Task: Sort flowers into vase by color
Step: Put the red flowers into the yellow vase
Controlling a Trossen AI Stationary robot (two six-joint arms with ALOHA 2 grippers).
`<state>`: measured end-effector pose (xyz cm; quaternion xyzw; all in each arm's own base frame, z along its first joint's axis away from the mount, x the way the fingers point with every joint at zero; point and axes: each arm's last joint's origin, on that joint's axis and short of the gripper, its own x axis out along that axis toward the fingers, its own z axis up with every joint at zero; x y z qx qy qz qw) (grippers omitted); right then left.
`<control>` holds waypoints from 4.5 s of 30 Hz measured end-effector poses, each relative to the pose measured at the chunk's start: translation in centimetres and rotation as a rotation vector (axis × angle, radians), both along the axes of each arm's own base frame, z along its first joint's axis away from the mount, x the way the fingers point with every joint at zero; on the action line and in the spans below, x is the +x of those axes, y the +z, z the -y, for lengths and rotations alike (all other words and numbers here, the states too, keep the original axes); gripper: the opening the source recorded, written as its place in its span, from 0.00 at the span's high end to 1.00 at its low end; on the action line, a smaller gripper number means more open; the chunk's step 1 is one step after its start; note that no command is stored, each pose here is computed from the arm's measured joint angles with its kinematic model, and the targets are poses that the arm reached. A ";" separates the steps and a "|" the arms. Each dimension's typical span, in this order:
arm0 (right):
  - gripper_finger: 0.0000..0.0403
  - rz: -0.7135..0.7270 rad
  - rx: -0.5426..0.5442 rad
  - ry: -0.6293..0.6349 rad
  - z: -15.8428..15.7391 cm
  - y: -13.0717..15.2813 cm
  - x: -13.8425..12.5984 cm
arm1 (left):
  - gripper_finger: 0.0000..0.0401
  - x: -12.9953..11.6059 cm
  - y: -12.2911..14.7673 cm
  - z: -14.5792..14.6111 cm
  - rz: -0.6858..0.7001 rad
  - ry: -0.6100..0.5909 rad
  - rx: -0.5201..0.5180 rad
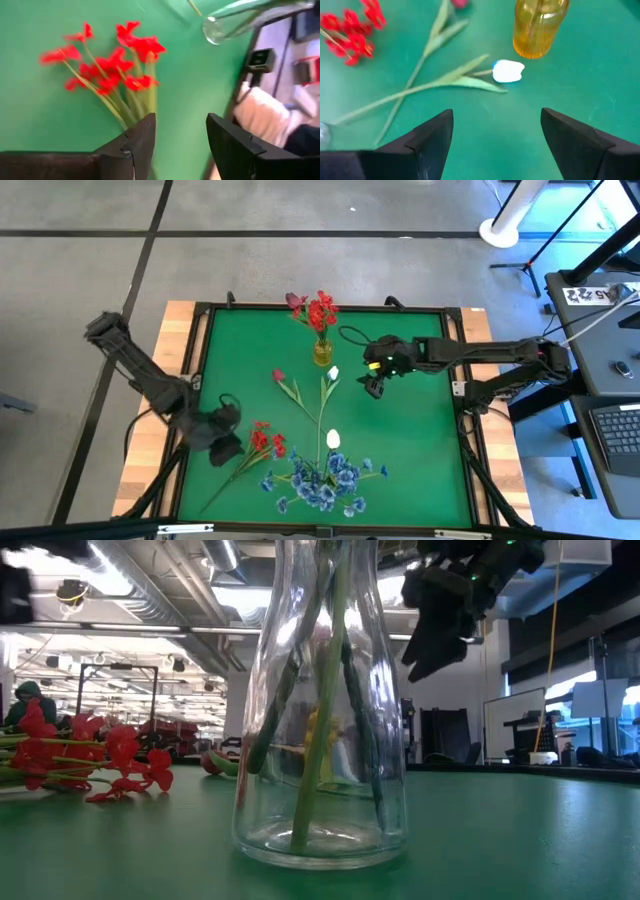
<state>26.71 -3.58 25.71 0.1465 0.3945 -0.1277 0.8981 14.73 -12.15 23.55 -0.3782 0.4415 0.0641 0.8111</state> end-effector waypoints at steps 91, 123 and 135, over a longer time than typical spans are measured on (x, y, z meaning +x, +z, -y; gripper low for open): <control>0.26 0.445 -0.171 0.011 -0.5 -5.5 -4.2 | 0.99 11.2 6.4 -19.1 0.951 0.329 0.921; 0.26 0.424 -0.258 0.031 -0.4 -5.5 -4.2 | 0.99 14.0 2.2 -21.2 0.820 0.160 1.116; 0.26 0.423 -0.256 0.031 -0.4 -5.5 -4.2 | 0.99 14.1 1.6 -21.3 0.782 0.145 1.095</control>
